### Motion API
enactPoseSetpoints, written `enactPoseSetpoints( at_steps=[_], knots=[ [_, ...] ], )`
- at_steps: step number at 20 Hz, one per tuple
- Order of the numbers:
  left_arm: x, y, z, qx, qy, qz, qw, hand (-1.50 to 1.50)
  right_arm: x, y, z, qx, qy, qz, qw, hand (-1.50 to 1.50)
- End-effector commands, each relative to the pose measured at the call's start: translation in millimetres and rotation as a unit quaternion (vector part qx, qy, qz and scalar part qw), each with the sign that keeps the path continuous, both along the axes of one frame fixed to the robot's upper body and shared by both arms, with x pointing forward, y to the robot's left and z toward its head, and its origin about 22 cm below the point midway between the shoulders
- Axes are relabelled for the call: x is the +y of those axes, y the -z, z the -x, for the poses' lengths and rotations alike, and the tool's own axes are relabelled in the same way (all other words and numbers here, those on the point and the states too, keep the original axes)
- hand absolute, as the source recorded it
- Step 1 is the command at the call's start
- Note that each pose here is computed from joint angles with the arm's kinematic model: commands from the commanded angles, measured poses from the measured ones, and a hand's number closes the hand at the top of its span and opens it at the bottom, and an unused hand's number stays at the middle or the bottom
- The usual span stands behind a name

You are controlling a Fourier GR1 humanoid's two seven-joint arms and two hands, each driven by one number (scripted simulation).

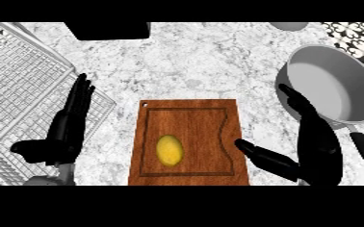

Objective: Pick the lemon from the cutting board and place it in the pot

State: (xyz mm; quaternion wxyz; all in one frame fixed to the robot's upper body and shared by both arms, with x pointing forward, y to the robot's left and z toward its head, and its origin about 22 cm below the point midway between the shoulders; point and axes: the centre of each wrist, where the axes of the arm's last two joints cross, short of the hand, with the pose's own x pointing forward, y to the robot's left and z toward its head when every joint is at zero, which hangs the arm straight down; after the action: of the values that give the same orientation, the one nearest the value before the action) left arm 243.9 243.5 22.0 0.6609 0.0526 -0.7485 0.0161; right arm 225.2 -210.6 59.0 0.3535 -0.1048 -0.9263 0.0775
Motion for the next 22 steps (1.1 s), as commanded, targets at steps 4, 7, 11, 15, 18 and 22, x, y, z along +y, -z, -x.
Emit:
enactPoseSetpoints(
  at_steps=[4, 7, 11, 15, 18, 22],
  knots=[
    [-15, 15, 8.0, -0.002, -0.009, -0.001, 1.0, 0.0, 19, -2, 99, -0.03, 0.007, 0.069, 0.997, -1.5],
    [1, 13, 1.8, 0.002, -0.011, 0.004, 0.9999, 0.0, 25, 11, 107, 0.042, 0.019, 0.164, 0.985, -1.5],
    [-23, 4, 2.4, -0.007, -0.001, 0.009, 0.9999, 0.0, 16, 20, 114, 0.134, 0.02, 0.294, 0.946, -1.5],
    [-19, 14, 8.0, 0.001, 0.002, 0.008, 1.0, 0.0, 36, -3, 125, 0.19, 0.05, 0.345, 0.918, -1.5],
    [-14, 23, 20.3, 0.001, 0.0, -0.003, 1.0, 0.0, 67, -12, 129, 0.227, 0.062, 0.358, 0.904, -1.5],
    [-4, 12, 3.8, -0.004, -0.002, -0.003, 1.0, 0.0, 117, -31, 113, 0.241, 0.049, 0.369, 0.896, -1.5]
  ],
)
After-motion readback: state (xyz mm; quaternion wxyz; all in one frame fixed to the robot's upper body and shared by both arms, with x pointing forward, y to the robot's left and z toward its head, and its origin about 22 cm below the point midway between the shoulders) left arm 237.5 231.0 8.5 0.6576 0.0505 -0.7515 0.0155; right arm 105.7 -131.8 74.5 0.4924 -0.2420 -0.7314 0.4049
